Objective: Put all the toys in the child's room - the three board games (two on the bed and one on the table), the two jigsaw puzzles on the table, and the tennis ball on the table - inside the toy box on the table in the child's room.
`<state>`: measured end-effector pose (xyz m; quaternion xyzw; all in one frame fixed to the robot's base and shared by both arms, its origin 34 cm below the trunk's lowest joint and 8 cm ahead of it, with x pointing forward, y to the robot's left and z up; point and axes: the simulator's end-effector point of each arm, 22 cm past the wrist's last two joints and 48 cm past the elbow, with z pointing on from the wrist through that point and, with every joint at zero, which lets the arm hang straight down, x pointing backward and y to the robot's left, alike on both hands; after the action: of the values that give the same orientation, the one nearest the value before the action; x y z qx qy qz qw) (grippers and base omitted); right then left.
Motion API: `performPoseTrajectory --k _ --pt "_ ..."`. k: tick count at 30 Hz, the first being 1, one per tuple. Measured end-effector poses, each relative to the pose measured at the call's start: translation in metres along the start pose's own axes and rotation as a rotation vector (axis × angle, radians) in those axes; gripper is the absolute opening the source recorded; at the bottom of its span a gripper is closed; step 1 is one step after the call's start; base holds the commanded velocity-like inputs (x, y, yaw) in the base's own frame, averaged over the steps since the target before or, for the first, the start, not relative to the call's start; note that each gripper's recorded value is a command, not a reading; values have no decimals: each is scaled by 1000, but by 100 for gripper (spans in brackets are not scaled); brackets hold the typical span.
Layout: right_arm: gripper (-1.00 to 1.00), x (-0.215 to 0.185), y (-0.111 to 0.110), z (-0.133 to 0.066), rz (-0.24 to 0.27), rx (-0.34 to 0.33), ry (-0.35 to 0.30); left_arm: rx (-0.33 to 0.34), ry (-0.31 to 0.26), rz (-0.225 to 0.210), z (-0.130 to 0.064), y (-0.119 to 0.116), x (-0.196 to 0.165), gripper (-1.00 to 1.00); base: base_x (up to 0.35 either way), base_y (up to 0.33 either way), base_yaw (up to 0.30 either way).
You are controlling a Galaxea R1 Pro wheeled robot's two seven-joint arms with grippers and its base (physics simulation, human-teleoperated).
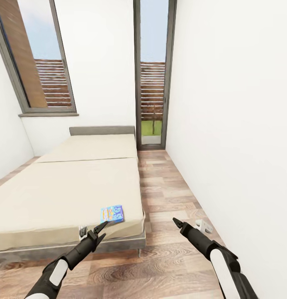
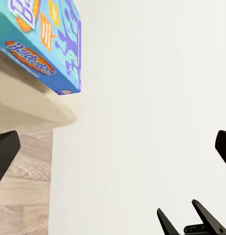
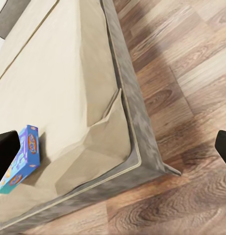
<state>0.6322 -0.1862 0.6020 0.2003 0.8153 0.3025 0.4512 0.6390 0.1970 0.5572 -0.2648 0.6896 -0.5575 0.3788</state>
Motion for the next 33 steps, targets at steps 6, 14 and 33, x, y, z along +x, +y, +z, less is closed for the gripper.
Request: performPoseTrajectory --k 6,14,33 --pt "100 10 -8 3 0 -1 0 0 -31 -15 -5 14 -4 100 0 0 0" --pt "100 23 -20 7 0 -2 1 -2 -37 -21 -8 33 1 100 0 0 0" --pt "100 54 -42 14 0 -38 -1 -15 -174 -45 -31 83 -17 100 0 0 0"
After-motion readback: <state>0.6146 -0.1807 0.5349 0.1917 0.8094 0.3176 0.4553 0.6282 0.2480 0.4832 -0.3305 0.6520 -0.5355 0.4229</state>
